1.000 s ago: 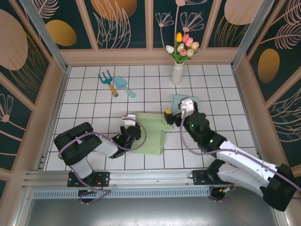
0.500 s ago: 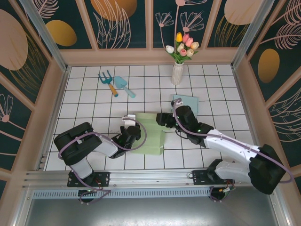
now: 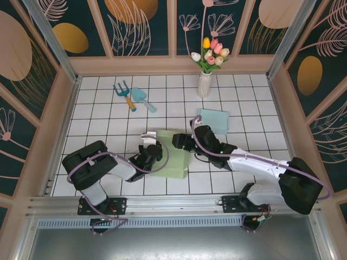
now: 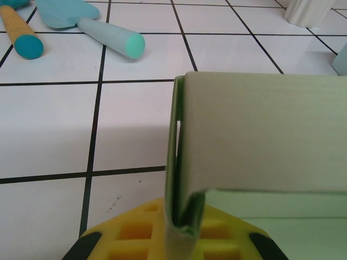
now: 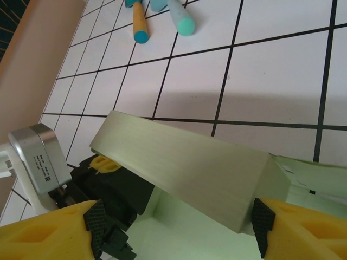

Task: Fold the paper box

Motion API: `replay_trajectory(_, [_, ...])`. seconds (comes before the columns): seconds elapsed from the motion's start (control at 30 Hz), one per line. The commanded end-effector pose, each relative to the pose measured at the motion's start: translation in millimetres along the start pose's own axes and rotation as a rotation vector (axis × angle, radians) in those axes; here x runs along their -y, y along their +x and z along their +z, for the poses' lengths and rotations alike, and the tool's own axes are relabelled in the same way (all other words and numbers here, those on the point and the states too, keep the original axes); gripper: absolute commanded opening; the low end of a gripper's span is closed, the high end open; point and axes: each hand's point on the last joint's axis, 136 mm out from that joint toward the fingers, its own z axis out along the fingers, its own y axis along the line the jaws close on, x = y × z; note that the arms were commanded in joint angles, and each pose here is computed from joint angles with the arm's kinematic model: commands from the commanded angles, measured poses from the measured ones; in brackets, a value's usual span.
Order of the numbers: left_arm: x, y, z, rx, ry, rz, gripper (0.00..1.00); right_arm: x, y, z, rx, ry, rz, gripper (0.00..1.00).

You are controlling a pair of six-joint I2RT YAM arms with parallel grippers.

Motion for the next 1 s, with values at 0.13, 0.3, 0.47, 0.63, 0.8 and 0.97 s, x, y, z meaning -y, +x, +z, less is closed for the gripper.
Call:
replay_trajectory(0.13, [-1.7, 0.7, 2.1, -0.004, -0.014, -0.023, 0.00, 1.7, -16.6, -10.8, 0.091, 0.106, -0.030, 0.75])
replay_trajectory(0.3, [2.1, 1.2, 1.3, -0.009, 0.008, -0.039, 0.00, 6.1, -15.2, -5.6, 0.084, 0.095, -0.020, 0.75])
replay_trajectory(0.47, [7.1, 2.0, 2.9, -0.017, 0.027, -0.047, 0.00, -19.9, -7.0, 3.2, 0.042, -0.061, -0.009, 0.75])
replay_trajectory(0.63, [6.8, 2.1, 3.1, -0.018, 0.026, -0.053, 0.00, -43.9, -2.6, 2.0, 0.017, -0.195, 0.013, 0.75])
replay_trajectory(0.8, [2.7, 3.0, 1.5, -0.022, 0.011, -0.058, 0.00, -1.1, -1.6, -0.1, 0.080, -0.014, -0.018, 0.75])
replay_trajectory(0.97, [0.6, 5.1, 1.0, -0.029, 0.002, -0.057, 0.00, 42.0, 14.2, -4.3, 0.093, 0.099, -0.078, 0.75])
